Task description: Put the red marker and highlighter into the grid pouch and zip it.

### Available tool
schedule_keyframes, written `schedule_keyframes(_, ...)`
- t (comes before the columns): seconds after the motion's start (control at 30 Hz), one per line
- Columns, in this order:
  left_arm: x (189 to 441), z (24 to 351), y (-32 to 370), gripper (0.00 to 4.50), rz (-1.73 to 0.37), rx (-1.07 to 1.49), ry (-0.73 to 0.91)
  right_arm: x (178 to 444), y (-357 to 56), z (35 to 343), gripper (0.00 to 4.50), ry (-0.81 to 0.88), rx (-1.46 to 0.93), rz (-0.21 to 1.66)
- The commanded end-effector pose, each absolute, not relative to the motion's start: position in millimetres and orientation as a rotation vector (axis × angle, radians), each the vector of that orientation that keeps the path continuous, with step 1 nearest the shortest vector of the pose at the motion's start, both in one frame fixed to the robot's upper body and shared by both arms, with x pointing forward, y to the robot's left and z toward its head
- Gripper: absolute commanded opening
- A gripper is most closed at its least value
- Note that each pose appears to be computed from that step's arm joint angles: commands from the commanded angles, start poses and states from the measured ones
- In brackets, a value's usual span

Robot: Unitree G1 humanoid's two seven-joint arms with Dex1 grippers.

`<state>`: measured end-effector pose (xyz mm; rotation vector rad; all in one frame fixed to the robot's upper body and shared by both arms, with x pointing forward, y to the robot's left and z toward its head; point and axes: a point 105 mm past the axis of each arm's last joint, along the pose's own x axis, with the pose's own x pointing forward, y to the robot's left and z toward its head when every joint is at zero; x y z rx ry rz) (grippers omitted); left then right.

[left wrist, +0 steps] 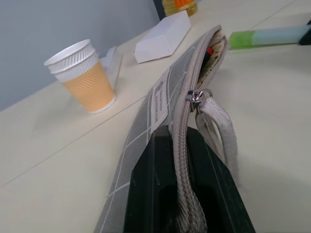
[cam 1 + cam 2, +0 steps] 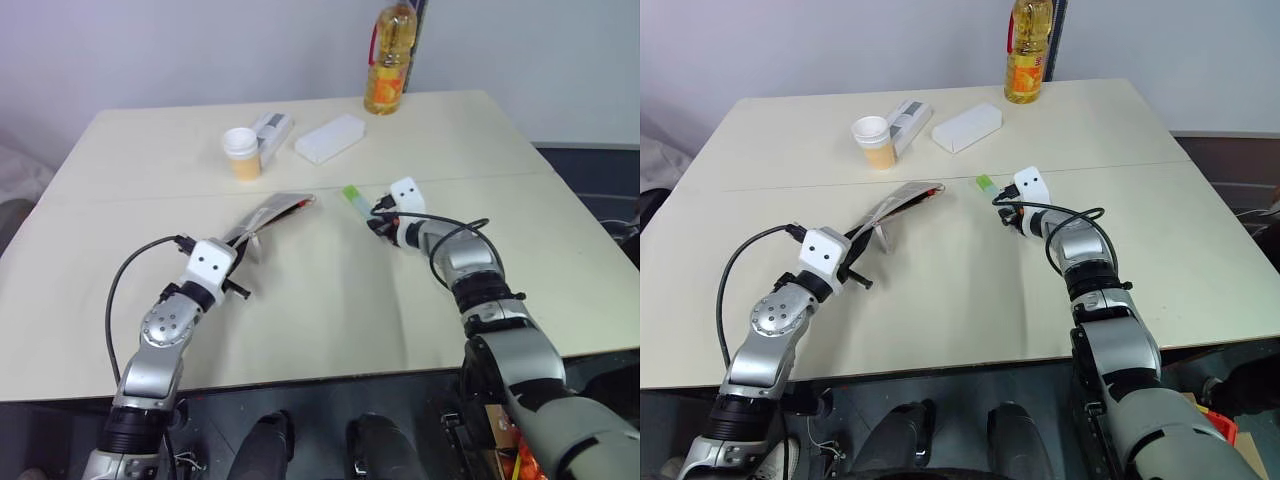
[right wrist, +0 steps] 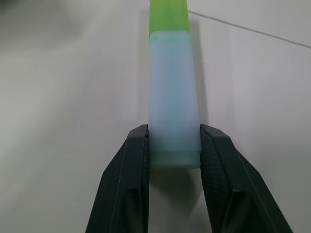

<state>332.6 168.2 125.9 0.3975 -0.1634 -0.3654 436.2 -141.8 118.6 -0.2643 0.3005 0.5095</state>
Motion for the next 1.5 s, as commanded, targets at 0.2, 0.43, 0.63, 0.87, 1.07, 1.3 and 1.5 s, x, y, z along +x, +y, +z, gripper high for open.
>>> schedule_keyframes(0.2,332,144,163,0.0,-0.423,0.369,-0.232,372,-138,182,0.85,0.076,-0.517,0.712)
schedule_keyframes(0.43,333,145,144,0.0,-0.542,0.333,-0.245,332,-127,186,0.85,0.105,-0.53,0.816)
schedule_keyframes(0.63,333,147,136,0.0,-0.579,0.319,-0.263,332,-125,180,0.85,0.142,-0.51,0.803)
schedule_keyframes(0.87,327,145,134,0.0,-0.596,0.317,-0.271,334,-124,173,0.85,0.174,-0.509,0.811)
schedule_keyframes(1.07,321,145,130,0.0,-0.618,0.32,-0.283,335,-120,170,0.85,0.183,-0.543,0.836)
schedule_keyframes(1.3,306,139,117,0.0,-0.753,0.448,-0.286,329,-112,172,0.85,0.17,-0.72,0.905)
schedule_keyframes(1.5,292,139,100,0.0,-0.914,0.528,-0.3,315,-101,173,0.85,0.16,-0.982,1.03)
